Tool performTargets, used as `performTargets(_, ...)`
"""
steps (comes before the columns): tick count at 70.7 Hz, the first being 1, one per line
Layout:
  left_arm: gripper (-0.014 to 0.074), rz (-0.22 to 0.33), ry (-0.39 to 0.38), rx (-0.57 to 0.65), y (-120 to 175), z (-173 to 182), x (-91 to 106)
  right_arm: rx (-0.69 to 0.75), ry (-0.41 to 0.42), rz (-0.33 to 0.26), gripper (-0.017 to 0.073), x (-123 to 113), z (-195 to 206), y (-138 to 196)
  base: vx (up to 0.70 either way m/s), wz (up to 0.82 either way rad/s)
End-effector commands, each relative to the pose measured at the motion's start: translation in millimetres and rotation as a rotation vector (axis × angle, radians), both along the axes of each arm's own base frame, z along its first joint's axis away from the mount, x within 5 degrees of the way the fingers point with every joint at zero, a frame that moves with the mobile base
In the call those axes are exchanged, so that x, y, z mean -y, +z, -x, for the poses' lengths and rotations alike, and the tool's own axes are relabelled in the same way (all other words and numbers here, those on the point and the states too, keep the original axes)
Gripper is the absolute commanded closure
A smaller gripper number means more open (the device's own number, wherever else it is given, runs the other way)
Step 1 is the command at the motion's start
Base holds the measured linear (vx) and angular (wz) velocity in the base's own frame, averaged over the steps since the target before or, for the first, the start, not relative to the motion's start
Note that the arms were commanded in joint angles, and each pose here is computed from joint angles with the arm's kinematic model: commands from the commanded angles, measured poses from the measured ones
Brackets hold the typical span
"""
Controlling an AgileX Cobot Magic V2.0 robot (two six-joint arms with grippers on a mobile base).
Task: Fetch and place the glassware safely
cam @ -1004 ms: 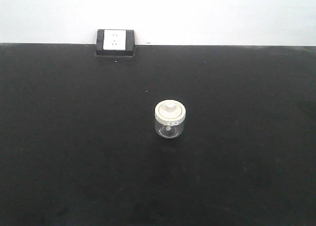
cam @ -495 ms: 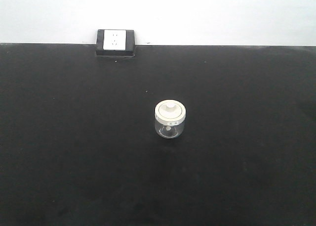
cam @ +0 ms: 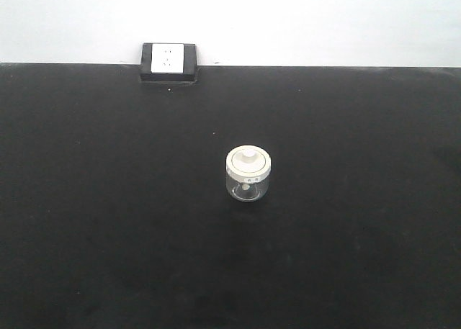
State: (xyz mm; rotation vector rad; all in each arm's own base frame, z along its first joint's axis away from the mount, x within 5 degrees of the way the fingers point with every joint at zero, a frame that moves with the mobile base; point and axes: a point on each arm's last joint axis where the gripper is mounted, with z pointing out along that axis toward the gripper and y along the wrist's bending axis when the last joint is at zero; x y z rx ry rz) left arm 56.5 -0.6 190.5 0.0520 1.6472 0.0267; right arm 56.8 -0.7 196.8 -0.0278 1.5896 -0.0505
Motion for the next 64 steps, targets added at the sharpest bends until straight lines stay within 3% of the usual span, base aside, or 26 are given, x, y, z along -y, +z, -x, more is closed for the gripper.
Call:
performTargets(1,0.0601,0.013,-0.011,0.061,-1.4,-0.4,0.8,0.05,-0.009,0.009,0.056,0.6,0.2,-1.2,0.0,0.01)
performTargets(64,0.0601,0.013,-0.011,0.061,-1.4,-0.4,0.8,0.051,-0.009,0.01,0.056,0.6,0.3,-0.6,0.0,0.0)
